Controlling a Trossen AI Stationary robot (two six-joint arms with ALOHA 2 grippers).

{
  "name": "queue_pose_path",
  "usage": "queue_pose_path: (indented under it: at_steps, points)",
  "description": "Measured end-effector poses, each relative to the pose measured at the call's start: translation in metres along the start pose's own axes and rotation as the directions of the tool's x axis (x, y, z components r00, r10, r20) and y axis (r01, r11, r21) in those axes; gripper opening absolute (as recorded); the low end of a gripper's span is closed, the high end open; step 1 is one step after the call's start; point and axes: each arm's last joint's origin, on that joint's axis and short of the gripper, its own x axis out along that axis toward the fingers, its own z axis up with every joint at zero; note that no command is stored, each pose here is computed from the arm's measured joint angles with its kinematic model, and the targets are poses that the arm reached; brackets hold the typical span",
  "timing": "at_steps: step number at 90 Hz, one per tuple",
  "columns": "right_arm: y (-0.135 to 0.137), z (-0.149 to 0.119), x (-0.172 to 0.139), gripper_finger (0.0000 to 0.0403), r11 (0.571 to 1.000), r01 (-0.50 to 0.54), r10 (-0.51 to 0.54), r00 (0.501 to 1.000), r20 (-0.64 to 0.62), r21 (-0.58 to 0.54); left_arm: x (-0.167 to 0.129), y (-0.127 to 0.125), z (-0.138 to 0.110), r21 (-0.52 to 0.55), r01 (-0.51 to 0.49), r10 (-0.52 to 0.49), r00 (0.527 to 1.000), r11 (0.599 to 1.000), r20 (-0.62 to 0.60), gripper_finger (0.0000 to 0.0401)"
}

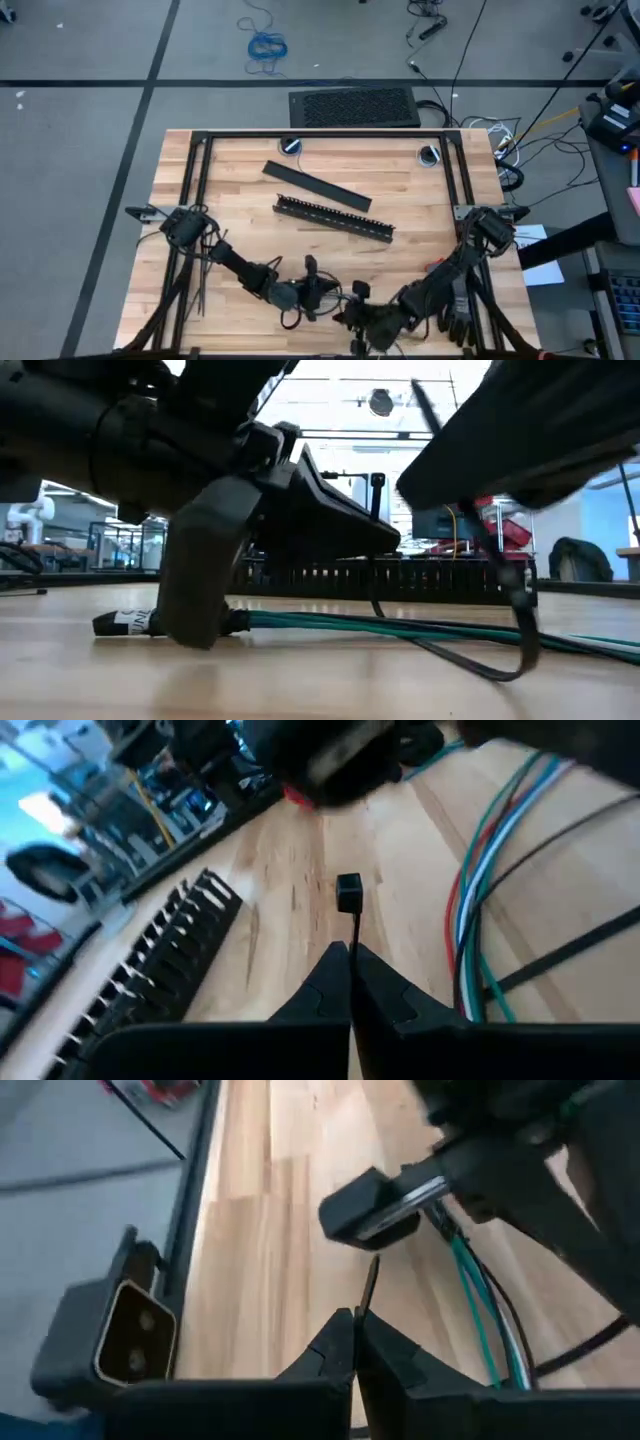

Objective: Ziptie cables
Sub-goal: Wrap the cable wires with the black zip tie

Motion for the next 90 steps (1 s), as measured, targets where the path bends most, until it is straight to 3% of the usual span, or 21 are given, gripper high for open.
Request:
queue_pose_path:
  at_steps: [23,43,90]
  points:
    - [-0.047,-0.013,-0.002,0.0000,0.980,-0.084,0.072,0.995,0.068,0.181,-0.006,-0.004,0.005,0.131,-0.092,0.097,0.995,0.987,-0.030,0.0000]
    - [-0.053,-0.010,-0.001,0.0000,0.973,-0.113,0.094,0.990,0.103,0.200,-0.004,-0.002,0.006,0.140,-0.136,0.146,0.987,0.981,-0.062,0.0000]
    - [-0.064,-0.001,0.006,0.0000,0.962,-0.165,0.153,0.986,0.073,0.216,0.001,-0.004,0.013,0.192,-0.127,0.150,0.982,0.973,-0.112,0.0000]
